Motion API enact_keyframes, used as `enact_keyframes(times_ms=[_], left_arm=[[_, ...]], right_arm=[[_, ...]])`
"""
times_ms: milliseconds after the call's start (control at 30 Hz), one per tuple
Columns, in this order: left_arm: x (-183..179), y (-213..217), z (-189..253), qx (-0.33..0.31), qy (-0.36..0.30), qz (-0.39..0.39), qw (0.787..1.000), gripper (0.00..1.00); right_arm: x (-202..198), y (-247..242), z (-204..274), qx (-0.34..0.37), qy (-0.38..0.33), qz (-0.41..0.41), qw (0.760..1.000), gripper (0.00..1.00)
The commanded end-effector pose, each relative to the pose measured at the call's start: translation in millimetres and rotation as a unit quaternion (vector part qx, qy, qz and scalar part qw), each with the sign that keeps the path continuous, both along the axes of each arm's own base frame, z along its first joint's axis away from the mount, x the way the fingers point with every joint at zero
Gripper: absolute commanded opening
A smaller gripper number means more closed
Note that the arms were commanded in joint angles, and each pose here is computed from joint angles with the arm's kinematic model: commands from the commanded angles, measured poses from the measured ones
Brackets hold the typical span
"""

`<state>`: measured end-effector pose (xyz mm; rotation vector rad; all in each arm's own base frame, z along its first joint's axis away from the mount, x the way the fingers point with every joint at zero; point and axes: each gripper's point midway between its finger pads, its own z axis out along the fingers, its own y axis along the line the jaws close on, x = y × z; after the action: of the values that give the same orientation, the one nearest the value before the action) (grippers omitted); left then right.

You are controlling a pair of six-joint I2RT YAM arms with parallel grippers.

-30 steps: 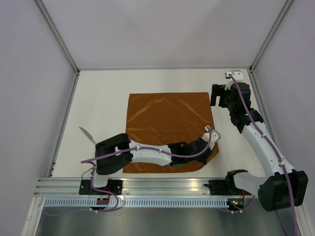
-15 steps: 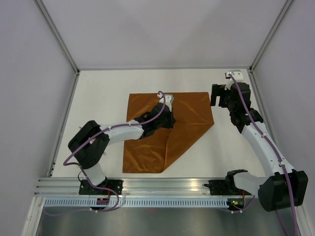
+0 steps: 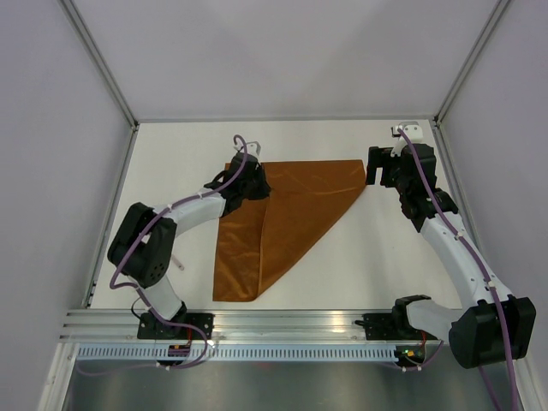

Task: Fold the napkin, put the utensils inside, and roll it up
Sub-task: Fold the napkin

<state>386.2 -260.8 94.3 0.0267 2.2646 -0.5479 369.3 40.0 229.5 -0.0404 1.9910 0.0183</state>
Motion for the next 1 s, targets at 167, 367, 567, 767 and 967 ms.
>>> enact_keyframes(times_ms=[167,367,567,767,967], left_arm=[[41,41,25,-0.007,-0.001,0.028,1.0,0.02],[61,62,22,-0.003,0.01,0.046,0.999,0.02],[79,76,24,-0.001,0.013,0.058,0.998,0.02],[92,87,24,0.005,0.016,0.068,0.998,0.02],[101,96,24,0.012,0.017,0.074,0.997,0.02]], right_arm=[[3,-1,16,-0.005,-0.02,-0.001,1.0,0.98],[3,0,17,-0.005,-0.021,0.0,1.0,0.98],[3,-1,16,-0.006,-0.021,-0.001,1.0,0.98],[2,-1,18,-0.005,-0.023,-0.002,1.0,0.98],[2,-1,17,-0.006,-0.023,-0.001,1.0,0.98]])
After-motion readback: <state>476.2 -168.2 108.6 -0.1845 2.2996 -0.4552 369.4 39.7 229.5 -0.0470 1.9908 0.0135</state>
